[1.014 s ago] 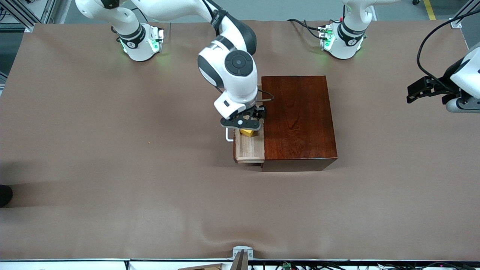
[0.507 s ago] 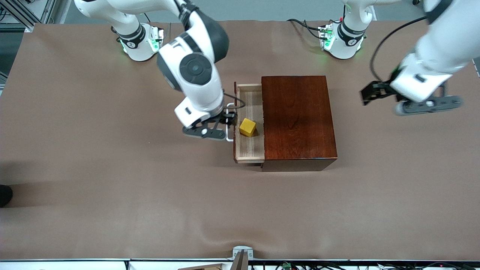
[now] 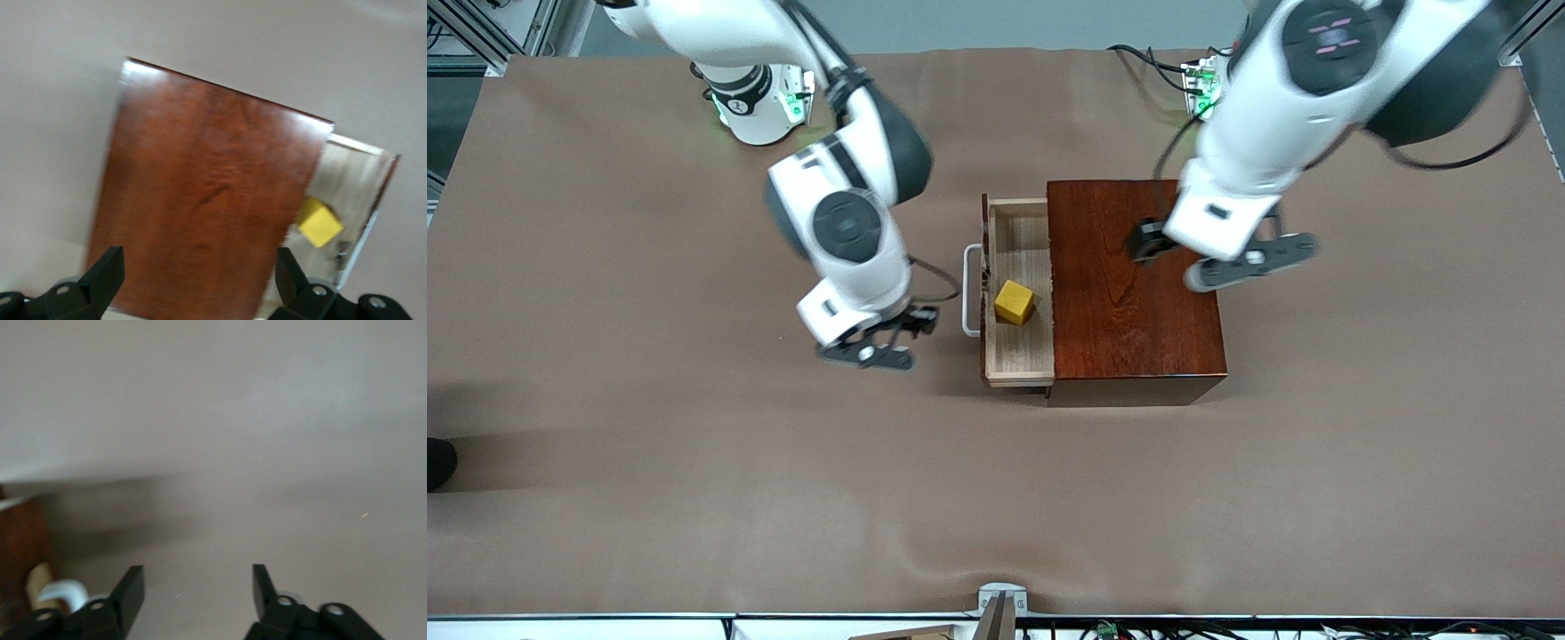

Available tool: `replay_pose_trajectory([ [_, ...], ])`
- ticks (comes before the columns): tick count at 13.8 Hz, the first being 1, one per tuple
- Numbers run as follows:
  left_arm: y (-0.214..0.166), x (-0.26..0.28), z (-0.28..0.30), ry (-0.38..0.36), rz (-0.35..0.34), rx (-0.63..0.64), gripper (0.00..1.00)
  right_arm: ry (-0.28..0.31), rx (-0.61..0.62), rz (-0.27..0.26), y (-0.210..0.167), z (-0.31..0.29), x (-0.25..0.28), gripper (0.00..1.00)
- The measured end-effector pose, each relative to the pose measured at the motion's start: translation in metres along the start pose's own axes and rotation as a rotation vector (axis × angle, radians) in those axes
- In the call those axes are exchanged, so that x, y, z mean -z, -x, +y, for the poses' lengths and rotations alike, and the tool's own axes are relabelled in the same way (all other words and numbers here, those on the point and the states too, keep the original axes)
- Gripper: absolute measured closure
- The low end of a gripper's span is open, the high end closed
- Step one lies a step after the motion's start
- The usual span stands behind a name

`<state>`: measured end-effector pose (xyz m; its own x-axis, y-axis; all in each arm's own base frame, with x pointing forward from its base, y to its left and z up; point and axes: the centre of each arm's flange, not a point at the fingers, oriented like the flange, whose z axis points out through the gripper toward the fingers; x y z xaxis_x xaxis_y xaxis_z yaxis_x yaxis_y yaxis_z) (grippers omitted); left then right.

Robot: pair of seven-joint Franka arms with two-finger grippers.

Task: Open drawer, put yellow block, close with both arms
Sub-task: 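Withdraw the right gripper while the left gripper moves toward the drawer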

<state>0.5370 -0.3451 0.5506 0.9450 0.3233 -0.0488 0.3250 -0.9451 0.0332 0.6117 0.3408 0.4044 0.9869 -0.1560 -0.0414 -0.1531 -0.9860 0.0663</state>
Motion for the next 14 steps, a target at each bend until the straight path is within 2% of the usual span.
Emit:
replay_pose_trajectory([
  [2, 0.014, -0.02, 0.031, 0.036, 0.006, 0.071, 0.0, -0.003, 0.003, -0.004, -0.03, 0.048, 0.009, 0.03],
  [3, 0.018, -0.028, 0.042, 0.048, 0.005, 0.103, 0.0, -0.008, 0.012, -0.001, -0.045, 0.075, 0.015, 0.0],
  [8, 0.047, -0.06, 0.088, 0.106, -0.002, 0.29, 0.0, -0.02, 0.101, 0.0, -0.084, 0.2, 0.059, 0.0],
  [11, 0.082, -0.082, 0.114, 0.086, -0.031, 0.454, 0.0, -0.024, 0.153, -0.003, -0.085, 0.264, 0.092, 0.0],
  [14, 0.115, -0.116, 0.139, 0.06, -0.056, 0.632, 0.0, -0.028, 0.156, -0.012, -0.071, 0.317, 0.131, 0.0],
])
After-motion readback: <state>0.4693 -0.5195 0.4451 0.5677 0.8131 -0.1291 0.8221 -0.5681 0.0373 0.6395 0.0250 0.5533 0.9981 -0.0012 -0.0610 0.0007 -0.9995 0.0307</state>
